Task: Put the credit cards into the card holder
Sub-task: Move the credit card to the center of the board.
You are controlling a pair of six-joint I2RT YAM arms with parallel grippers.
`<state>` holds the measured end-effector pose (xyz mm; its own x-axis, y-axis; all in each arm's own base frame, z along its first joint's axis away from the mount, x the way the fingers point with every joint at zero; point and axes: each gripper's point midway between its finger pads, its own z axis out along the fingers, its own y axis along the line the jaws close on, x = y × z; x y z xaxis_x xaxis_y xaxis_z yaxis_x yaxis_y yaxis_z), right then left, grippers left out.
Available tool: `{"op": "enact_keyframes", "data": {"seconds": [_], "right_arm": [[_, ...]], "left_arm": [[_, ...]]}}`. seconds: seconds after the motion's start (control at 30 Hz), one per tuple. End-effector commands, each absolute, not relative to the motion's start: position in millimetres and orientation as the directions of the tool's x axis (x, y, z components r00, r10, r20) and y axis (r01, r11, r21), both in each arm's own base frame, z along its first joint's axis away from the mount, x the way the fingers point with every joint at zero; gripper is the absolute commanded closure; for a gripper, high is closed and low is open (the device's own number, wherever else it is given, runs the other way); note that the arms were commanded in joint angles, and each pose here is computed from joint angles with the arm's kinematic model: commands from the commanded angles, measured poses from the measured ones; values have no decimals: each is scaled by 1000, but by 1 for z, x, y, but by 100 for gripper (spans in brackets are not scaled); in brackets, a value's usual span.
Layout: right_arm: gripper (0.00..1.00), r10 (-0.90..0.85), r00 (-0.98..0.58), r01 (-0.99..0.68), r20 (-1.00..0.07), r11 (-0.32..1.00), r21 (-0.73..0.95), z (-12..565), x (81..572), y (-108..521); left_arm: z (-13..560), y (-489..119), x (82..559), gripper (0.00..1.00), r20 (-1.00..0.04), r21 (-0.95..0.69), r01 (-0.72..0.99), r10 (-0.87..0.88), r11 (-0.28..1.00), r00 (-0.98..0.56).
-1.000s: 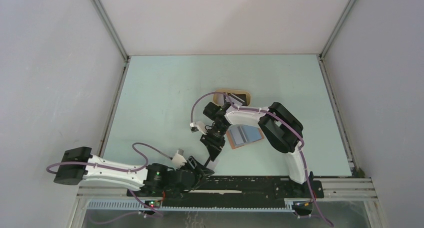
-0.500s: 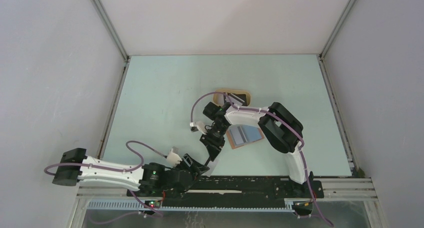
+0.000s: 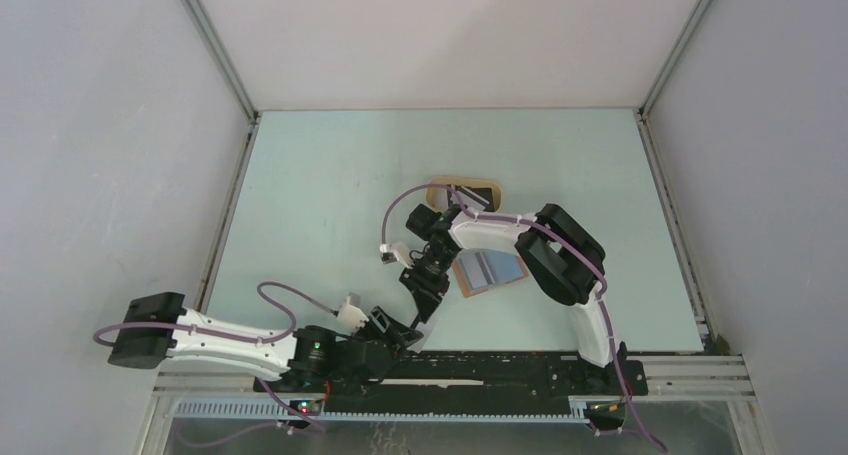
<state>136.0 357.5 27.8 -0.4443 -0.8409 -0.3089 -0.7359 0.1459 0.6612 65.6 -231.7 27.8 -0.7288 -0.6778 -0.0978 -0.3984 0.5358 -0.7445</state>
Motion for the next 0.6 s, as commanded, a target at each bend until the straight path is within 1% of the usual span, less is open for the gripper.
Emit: {"op": "enact_keyframes", "data": {"seconds": [0.0,0.2,0.57], "right_arm": [[56,-827,-477,-703,-298,155,694,30,134,359],[55,-818,-488,-699,-303,159,697,32,136,358],[56,-829,-495,-686,-261,187,703,23,133,353]], "left_arm": [[65,-250,90,34,390,-684,-729,-861,-33,-327],[66,-255,92,34,396,-686,-726,-860,-44,-321],[64,-254,94,34,388,-691,-722,-865,-43,-319]]}}
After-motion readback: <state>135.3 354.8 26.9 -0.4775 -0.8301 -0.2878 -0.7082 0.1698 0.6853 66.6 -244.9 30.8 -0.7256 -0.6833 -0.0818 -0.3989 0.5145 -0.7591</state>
